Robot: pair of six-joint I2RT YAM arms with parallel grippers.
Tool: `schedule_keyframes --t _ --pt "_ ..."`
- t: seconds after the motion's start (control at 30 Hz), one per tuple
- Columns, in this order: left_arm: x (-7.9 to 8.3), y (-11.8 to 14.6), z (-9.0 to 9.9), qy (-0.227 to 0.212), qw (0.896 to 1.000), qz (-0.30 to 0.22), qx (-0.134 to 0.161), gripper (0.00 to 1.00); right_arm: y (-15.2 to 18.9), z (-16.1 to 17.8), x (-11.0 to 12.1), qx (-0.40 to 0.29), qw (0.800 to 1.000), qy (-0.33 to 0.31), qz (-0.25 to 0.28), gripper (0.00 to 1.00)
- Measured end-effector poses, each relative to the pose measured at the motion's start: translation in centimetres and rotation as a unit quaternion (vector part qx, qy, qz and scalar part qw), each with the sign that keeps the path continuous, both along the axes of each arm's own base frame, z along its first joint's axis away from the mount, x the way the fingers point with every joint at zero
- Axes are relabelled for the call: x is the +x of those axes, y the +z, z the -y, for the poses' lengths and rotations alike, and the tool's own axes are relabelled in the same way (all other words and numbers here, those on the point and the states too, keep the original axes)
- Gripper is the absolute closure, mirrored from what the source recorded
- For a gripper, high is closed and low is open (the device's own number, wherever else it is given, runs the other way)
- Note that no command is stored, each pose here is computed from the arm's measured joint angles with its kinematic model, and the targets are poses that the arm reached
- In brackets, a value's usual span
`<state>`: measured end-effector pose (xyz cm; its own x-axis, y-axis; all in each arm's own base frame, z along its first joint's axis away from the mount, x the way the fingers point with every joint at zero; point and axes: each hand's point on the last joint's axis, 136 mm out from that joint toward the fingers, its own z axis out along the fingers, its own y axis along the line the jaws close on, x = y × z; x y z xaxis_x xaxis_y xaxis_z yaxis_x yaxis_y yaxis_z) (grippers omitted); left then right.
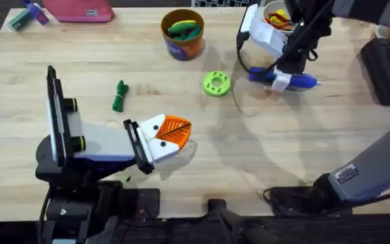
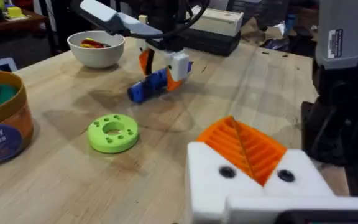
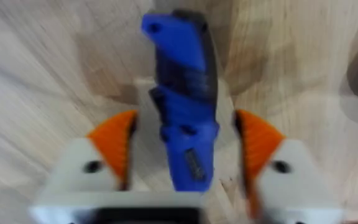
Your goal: Pick up the gripper from the table and insert it into the empty holder that is missing its gripper. Then pick up a screw, insert it into the mounting hole, and use the screwdriver to tighten it. Finally, clean up the table by picking up the vegetable and placing it into the bucket.
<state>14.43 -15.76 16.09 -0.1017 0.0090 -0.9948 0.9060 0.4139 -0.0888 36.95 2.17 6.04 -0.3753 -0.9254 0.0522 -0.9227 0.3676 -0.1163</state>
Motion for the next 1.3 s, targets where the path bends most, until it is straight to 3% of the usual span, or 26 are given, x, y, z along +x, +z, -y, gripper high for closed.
schedule_keyframes --t 0.03,0.07,0.3,0.47,0.5,0.53,0.73,0.93,1.1,1.3 --pt "0.0 0.0 0.0 0.000 1.000 0.000 0.000 0.995 0.0 0.0 0.0 0.000 1.000 0.000 0.000 0.124" --pt "0.0 0.0 0.0 0.000 1.000 0.000 0.000 0.995 0.0 0.0 0.0 -0.001 1.000 0.001 0.000 0.041" --pt "0.0 0.0 0.0 0.000 1.000 0.001 0.000 0.970 0.1 0.0 0.0 0.002 1.000 -0.027 0.003 0.011" --pt "0.0 0.0 0.0 0.000 1.000 0.001 0.000 0.181 2.2 -1.1 0.2 0.010 0.998 -0.045 0.035 0.010" --pt "0.0 0.0 0.0 0.000 1.000 -0.001 -0.001 0.057 3.0 -1.5 0.2 0.014 0.998 -0.046 0.048 0.011" --pt "0.0 0.0 0.0 0.000 1.000 -0.001 -0.001 0.026 4.0 -2.1 0.2 0.018 0.997 -0.047 0.062 0.010" --pt "0.0 0.0 0.0 0.001 1.000 -0.001 0.000 0.016 9.7 -5.8 -0.3 0.061 0.984 -0.073 0.148 0.009" --pt "1.1 0.4 -0.5 0.033 0.999 0.007 -0.003 0.014 14.8 -10.1 -0.2 0.158 0.944 -0.176 0.230 0.010" --pt "3.6 0.2 -2.5 0.129 0.991 -0.027 -0.009 0.015 17.6 -11.8 -2.9 0.213 0.916 -0.244 0.235 0.010" --pt "4.6 0.6 -6.0 0.248 0.960 -0.122 0.044 0.015 22.7 -11.0 -5.3 0.286 0.867 -0.304 0.272 0.008"
